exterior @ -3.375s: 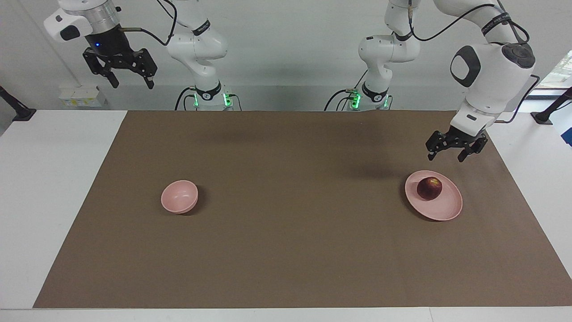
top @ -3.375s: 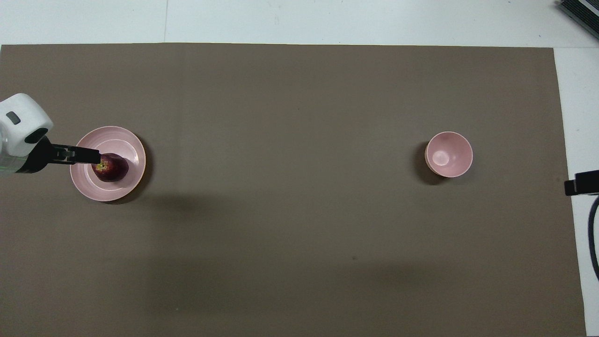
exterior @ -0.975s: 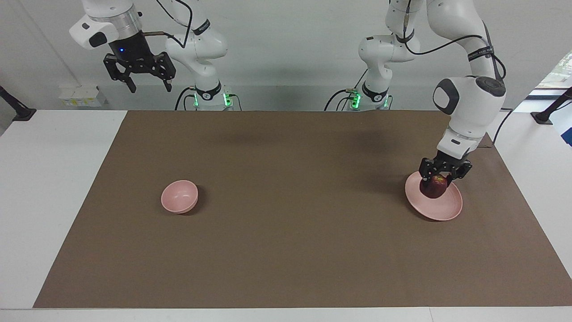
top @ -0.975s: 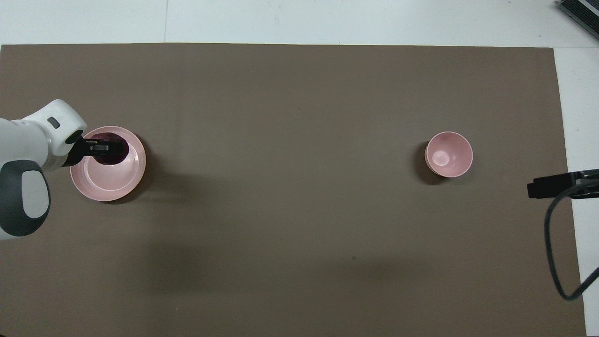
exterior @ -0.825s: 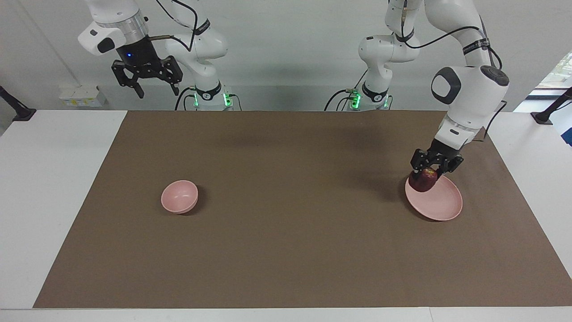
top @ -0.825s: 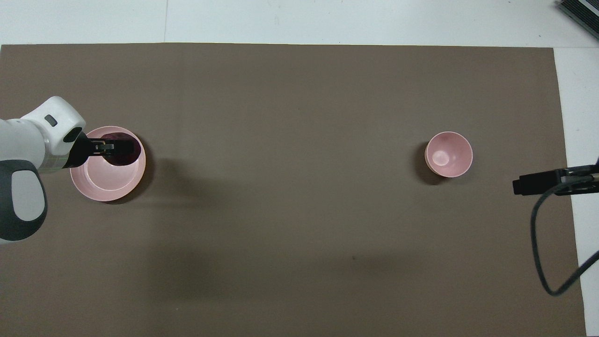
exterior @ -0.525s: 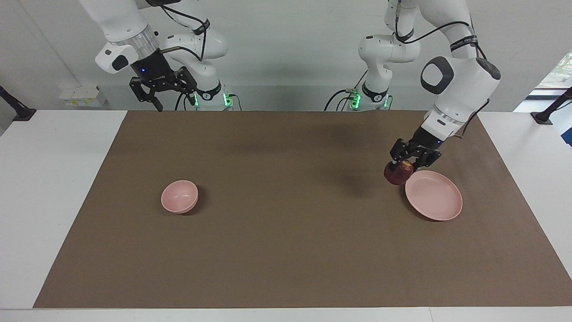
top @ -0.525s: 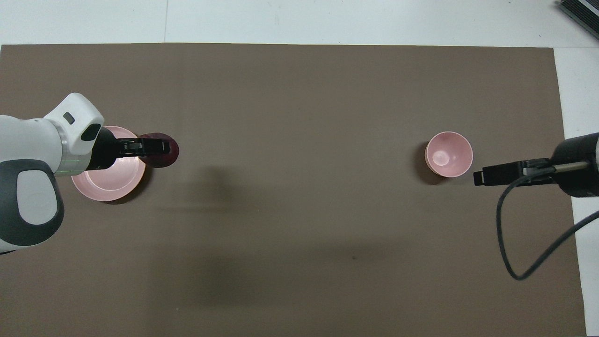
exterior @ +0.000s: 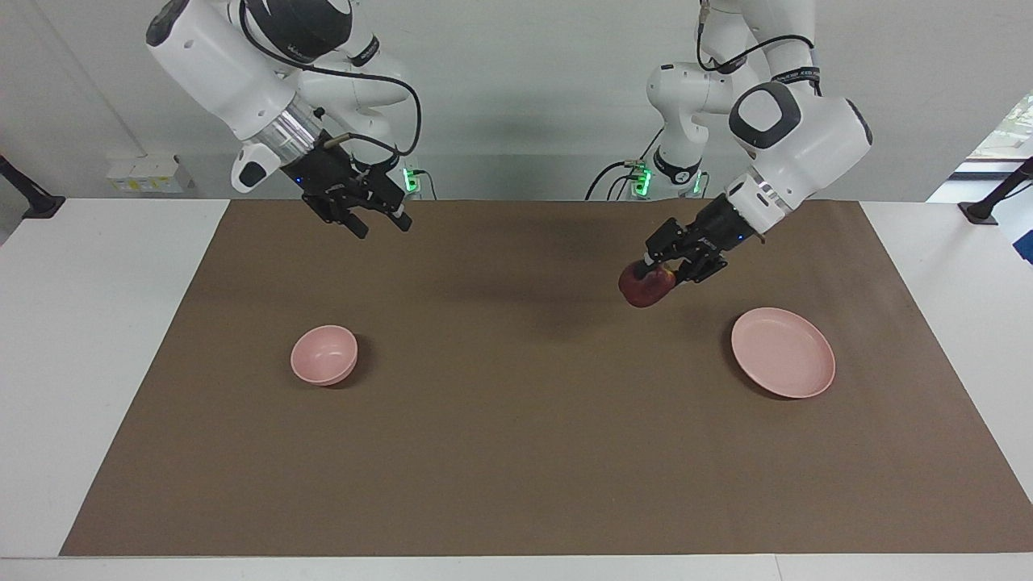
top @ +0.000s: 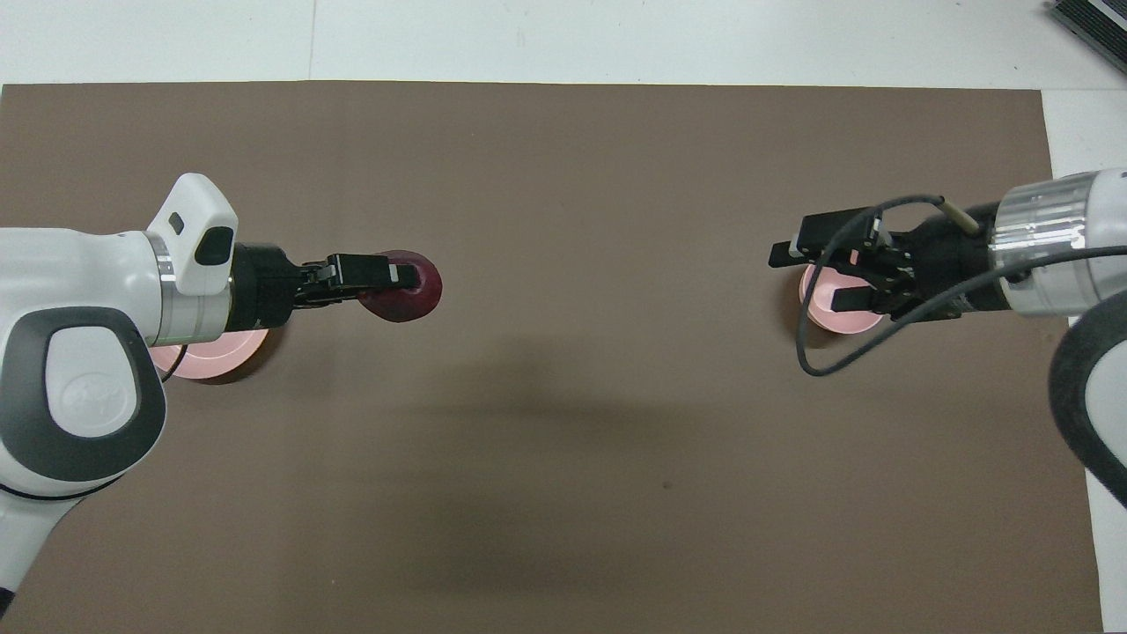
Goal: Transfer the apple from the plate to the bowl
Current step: 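Lift the apple with the left gripper while the right gripper approaches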
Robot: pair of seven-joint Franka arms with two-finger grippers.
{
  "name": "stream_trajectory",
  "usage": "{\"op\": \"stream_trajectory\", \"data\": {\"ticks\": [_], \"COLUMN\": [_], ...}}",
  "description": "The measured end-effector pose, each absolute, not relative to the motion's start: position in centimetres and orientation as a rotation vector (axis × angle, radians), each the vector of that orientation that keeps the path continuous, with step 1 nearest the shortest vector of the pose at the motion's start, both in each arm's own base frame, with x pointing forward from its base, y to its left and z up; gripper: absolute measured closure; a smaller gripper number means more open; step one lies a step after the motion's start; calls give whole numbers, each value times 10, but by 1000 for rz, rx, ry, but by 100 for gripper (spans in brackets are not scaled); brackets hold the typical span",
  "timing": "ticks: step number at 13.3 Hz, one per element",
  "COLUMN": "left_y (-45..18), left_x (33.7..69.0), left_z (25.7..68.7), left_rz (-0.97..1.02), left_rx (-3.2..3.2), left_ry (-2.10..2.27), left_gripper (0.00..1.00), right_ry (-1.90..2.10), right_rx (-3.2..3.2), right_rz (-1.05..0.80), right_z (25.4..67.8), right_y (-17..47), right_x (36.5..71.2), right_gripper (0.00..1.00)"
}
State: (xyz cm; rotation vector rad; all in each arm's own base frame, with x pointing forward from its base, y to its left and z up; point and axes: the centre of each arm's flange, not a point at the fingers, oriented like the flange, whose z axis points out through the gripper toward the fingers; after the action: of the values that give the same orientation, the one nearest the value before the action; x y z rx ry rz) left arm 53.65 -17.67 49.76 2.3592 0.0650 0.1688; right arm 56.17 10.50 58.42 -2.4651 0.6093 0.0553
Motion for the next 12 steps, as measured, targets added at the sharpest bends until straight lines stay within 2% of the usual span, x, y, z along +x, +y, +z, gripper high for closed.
{"op": "stream_trajectory", "data": {"ticks": [5, 9, 12], "left_y": [-242, -293, -306], "left_x": [514, 495, 488], "left_z": [507, 522, 525], "left_rz": [115, 262, 288], "left_rx": [2197, 2158, 2152], "left_ry": [74, 99, 98], "left_gripper": [30, 30, 30], "right_ry": [1048, 1304, 1371], "right_rx": [-2169, -1953, -1841], "right_rz": [233, 448, 546], "right_z": [562, 527, 518], "right_y": [169, 194, 198], "right_x": [578, 591, 595], "right_gripper": [0, 0, 0]}}
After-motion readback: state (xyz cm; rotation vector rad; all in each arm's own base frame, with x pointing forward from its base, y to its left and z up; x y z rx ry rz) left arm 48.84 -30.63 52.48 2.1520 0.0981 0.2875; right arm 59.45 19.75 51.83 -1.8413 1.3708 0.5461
